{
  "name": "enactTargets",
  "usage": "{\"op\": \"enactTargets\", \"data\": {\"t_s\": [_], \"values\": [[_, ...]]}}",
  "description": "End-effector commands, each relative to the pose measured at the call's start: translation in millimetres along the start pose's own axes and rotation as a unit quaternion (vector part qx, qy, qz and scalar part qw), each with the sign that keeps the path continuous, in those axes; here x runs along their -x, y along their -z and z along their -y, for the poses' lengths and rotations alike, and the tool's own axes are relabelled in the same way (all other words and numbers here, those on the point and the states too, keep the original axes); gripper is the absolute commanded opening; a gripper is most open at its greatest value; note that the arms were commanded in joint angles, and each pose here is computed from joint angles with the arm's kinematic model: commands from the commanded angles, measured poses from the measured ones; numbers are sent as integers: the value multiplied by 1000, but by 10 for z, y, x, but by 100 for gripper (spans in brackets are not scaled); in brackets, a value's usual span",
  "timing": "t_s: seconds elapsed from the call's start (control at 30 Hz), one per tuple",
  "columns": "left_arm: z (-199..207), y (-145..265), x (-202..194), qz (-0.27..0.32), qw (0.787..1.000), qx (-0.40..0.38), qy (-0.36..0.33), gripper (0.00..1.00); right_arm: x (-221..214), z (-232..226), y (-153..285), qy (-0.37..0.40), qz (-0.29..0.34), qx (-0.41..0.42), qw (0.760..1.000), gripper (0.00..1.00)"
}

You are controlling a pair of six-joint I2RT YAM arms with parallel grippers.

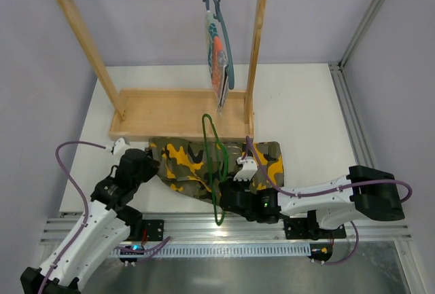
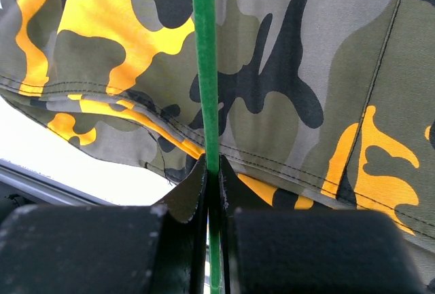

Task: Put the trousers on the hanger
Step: Place trousers on hanger

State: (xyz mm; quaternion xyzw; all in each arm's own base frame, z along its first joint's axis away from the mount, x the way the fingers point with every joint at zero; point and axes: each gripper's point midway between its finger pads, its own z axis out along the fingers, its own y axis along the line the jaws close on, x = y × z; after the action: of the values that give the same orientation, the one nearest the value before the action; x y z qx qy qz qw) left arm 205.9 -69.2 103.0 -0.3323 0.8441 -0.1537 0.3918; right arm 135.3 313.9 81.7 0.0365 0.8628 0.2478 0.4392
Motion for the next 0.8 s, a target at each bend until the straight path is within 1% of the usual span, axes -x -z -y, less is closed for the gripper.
{"op": "enactTargets", "data": {"t_s": [0.0, 0.1, 0.2, 0.3, 0.37, 0.4, 0.5, 0.6, 0.7, 0.77], "values": [[461, 159, 56, 11, 991, -110, -69, 0, 72, -59, -25, -20, 12, 4, 1000, 4], [383, 244, 88, 32, 989, -111, -92, 0, 44, -24, -48, -22, 7, -5, 1000, 4], [411, 385, 241, 71, 984, -138, -94, 0, 17, -26, -57, -24, 1, -11, 1000, 4], [459, 462, 305, 84, 979, -153, -107, 0, 1, 34, -53, -23, -1, -24, 999, 4], [499, 443, 255, 70, 977, -158, -121, 0, 8, 48, -44, -23, -1, -28, 999, 4], [545, 409, 172, 48, 976, -164, -134, 0, 29, 39, -41, -26, 1, -29, 999, 4], [614, 352, 58, 21, 971, -173, -165, 0, 81, 57, -23, -23, 5, -38, 999, 4], [667, 372, 50, 22, 966, -187, -177, 0, 129, 102, 6, -27, 12, -43, 999, 3], [730, 442, 121, 34, 961, -199, -189, 0, 179, 111, 29, -30, 13, -39, 999, 4], [762, 468, 138, 37, 957, -206, -203, 0, 222, 51, 28, -23, 10, -26, 999, 4]]}}
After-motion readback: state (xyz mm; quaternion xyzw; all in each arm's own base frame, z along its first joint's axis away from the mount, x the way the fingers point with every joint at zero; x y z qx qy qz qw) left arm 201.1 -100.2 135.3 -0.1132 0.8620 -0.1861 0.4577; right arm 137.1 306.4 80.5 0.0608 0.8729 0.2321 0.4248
